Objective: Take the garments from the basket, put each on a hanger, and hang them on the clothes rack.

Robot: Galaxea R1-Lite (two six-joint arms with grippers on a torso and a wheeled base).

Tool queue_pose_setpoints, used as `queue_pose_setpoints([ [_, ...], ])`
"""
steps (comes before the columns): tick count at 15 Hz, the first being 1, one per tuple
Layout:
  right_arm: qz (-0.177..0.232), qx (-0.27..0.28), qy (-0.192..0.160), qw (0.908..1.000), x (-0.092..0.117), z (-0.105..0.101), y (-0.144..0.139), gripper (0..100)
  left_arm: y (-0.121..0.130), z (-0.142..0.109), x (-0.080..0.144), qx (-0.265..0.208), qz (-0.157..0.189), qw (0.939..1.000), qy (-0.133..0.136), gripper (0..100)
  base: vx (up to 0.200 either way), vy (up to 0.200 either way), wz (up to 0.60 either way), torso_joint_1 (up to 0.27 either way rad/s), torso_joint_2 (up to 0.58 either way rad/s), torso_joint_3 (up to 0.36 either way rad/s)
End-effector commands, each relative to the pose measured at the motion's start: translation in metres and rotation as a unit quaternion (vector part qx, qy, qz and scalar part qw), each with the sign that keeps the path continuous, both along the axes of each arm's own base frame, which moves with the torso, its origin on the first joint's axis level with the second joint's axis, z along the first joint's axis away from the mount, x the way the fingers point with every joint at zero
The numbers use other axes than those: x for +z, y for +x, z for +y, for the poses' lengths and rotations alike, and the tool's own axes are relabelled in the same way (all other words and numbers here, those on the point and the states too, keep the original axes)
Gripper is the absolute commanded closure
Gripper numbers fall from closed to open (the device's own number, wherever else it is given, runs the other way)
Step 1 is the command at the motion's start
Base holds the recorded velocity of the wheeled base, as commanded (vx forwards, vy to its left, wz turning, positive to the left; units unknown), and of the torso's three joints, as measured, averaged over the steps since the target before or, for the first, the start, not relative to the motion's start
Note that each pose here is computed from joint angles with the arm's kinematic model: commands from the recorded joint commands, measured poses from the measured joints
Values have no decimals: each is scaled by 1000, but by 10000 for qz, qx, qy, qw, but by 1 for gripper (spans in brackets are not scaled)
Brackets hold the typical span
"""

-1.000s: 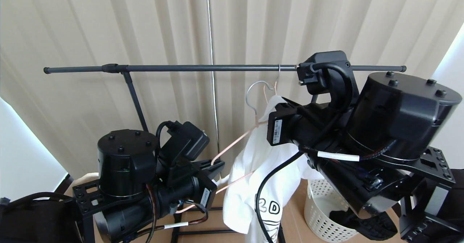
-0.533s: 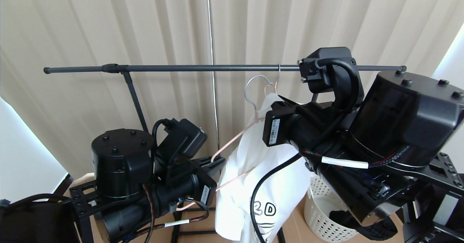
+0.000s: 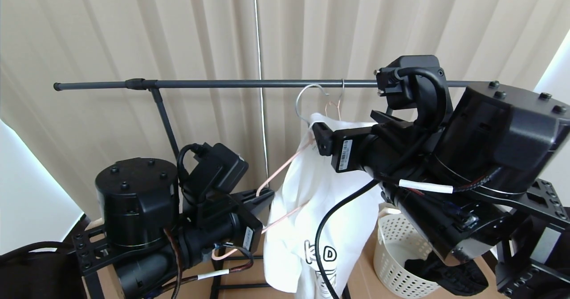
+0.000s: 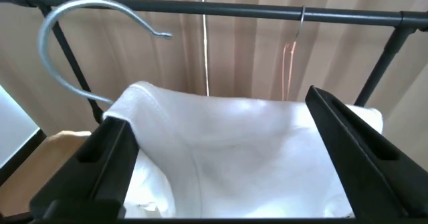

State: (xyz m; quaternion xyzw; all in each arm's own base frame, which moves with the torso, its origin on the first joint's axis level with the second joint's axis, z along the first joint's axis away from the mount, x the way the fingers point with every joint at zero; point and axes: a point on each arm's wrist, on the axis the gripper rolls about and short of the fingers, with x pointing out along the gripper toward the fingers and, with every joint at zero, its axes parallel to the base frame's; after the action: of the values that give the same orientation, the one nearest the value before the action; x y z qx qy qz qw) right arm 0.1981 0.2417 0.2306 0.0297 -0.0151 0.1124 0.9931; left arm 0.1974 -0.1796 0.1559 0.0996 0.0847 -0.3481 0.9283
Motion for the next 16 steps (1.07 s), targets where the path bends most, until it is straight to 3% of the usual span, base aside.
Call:
queue_pose_setpoints([
  [1,-59,-74,71,9999,6,-6,1,0,-3,3,4,5,-59,10000,-51,100,0,0,0,0,0,0],
  [16,2,-28,-30,10000,0,-4,-1,0,3,14,12,243,-150,9994,-181,100,0,0,0,0,0,0],
])
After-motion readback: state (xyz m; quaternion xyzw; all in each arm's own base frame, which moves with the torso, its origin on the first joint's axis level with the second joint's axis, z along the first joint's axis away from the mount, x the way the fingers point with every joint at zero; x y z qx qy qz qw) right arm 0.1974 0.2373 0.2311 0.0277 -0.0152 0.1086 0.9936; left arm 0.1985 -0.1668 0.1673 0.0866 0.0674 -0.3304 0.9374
